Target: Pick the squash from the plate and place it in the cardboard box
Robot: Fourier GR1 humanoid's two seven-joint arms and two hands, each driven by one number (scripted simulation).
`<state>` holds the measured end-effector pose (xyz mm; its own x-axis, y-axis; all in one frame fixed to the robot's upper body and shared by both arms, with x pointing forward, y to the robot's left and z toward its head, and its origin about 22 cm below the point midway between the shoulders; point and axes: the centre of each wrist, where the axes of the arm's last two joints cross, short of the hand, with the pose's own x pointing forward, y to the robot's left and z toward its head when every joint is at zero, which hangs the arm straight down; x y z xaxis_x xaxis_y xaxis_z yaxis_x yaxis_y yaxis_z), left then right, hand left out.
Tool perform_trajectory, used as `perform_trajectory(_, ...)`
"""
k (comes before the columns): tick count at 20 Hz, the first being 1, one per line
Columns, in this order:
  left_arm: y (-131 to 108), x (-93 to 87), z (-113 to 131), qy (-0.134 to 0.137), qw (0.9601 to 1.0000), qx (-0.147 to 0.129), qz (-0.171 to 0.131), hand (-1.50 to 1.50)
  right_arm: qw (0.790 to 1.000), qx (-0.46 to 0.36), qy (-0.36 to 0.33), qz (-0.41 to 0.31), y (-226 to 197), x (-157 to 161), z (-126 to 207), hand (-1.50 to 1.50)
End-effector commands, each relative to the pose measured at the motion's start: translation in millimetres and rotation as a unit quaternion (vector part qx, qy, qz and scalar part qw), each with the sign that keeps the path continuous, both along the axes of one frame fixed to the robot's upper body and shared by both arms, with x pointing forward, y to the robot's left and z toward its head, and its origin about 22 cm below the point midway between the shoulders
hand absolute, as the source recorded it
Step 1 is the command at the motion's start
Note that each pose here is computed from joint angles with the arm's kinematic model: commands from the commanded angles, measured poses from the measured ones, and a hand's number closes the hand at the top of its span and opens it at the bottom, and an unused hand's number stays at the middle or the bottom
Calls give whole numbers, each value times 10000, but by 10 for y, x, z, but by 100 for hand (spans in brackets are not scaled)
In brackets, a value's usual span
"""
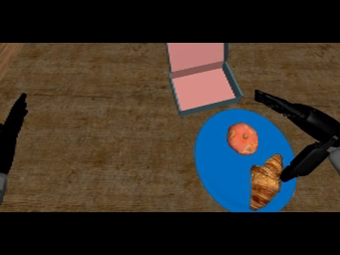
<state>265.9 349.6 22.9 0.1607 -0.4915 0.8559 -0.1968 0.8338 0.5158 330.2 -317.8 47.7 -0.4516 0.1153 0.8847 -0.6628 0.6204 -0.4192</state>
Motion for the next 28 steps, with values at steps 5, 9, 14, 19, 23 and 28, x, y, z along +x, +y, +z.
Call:
perform_trajectory(5,-3,56,-59,32,9999,135,-14,0,9751,-1721,-1135,816,-175,316,289,-150)
perform_trajectory(9,-79,97,30,126,9998,112,-69,0,9534,-2488,-1204,1212,-43,497,390,-150)
perform_trajectory(14,-19,49,-98,138,9997,162,82,0,9053,-3709,-1331,1584,371,687,548,-150)
perform_trajectory(19,-52,36,-109,145,9997,86,172,0,8968,-3781,-1235,1938,587,798,455,-150)
perform_trajectory(23,119,37,-54,162,9996,111,220,0,8815,-4141,-1272,1881,736,838,220,-150)
perform_trajectory(28,26,75,-31,138,9996,116,221,0,8754,-4195,-1361,1979,756,851,118,-150)
